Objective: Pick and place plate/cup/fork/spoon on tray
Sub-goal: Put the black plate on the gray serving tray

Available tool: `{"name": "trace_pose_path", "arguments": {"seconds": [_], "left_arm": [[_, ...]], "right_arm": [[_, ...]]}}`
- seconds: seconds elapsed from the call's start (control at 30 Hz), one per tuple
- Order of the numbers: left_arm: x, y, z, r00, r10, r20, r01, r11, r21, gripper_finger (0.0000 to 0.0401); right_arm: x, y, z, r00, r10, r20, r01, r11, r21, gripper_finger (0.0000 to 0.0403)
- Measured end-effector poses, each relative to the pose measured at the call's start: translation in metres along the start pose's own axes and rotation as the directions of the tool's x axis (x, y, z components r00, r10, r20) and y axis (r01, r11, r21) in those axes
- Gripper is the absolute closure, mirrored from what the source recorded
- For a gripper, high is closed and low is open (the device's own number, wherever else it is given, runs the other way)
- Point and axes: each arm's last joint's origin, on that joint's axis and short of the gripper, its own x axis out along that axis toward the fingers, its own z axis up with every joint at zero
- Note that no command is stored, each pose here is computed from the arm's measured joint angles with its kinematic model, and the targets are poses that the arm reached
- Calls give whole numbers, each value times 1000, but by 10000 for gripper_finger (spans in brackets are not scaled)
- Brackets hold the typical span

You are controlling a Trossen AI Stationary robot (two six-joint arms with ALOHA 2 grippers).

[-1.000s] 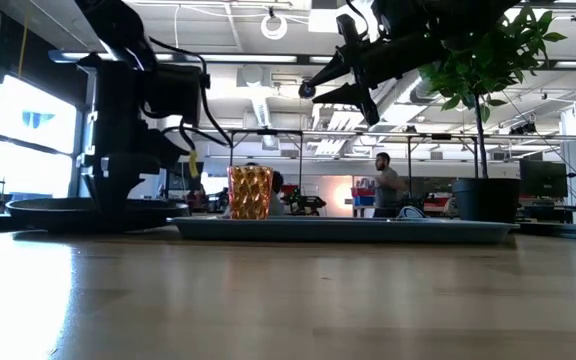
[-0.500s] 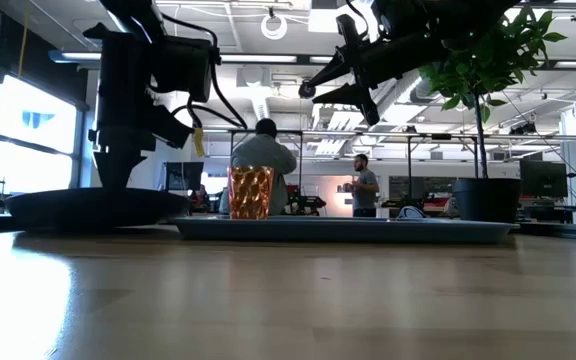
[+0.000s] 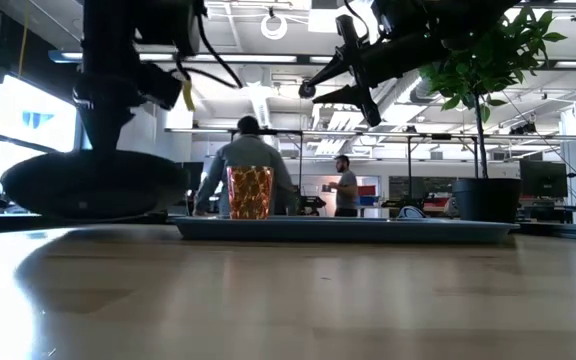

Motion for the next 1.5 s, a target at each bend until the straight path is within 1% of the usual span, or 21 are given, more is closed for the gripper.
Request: {"name": "trace_pose_path", "arguments": {"seconds": [0.2, 0.33, 0.4, 0.47, 0.53, 0.63, 0.73, 0.8, 0.93, 1.1, 1.2, 1.27, 1.33, 1.43, 1.5], "left_arm": [[-22, 2, -16, 997, -32, 76, 30, 999, 32, 398], [-36, 4, -28, 987, -46, 152, 31, 994, 102, 398], [-44, 4, -34, 979, -54, 194, 25, 989, 148, 398], [-49, 4, -39, 972, -67, 223, 17, 976, 219, 398], [-54, 4, -44, 965, -80, 250, 1, 954, 300, 398], [-58, 1, -50, 958, -88, 274, -33, 912, 409, 398], [-61, -4, -54, 955, -97, 280, -66, 852, 519, 398], [-67, -9, -54, 948, -108, 298, -93, 804, 587, 398], [-83, -16, -53, 923, -100, 372, -205, 692, 693, 398], [-97, -20, -51, 897, -99, 430, -311, 550, 775, 398], [-99, -22, -52, 891, -92, 445, -357, 461, 812, 398], [-99, -23, -53, 890, -97, 445, -379, 386, 841, 398], [-100, -25, -54, 889, -102, 446, -395, 319, 862, 398], [-100, -27, -55, 887, -105, 449, -415, 241, 877, 398], [-99, -29, -55, 888, -105, 448, -424, 191, 885, 398]], "right_arm": [[2, 3, -2, 999, -34, 37, 33, 999, 43, 274], [4, 9, -6, 997, -43, 68, 37, 996, 80, 274], [5, 13, -8, 996, -31, 78, 23, 995, 95, 274], [5, 18, -10, 996, -10, 85, 0, 994, 111, 274], [6, 23, -12, 996, 13, 88, -24, 991, 130, 274], [8, 33, -17, 994, 61, 90, -72, 990, 122, 274], [9, 43, -21, 989, 115, 96, -125, 987, 103, 274], [9, 51, -23, 979, 167, 115, -177, 980, 85, 274], [7, 68, -24, 947, 273, 167, -283, 958, 42, 274], [3, 83, -24, 899, 362, 245, -361, 931, -51, 274], [1, 87, -22, 875, 400, 272, -388, 916, -98, 274], [0, 89, -21, 864, 418, 281, -400, 909, -120, 274], [-1, 95, -19, 856, 432, 285, -405, 902, -149, 274], [-5, 112, -10, 840, 462, 285, -411, 884, -221, 274], [-7, 124, -1, 850, 451, 271, -392, 886, -246, 274]]}}
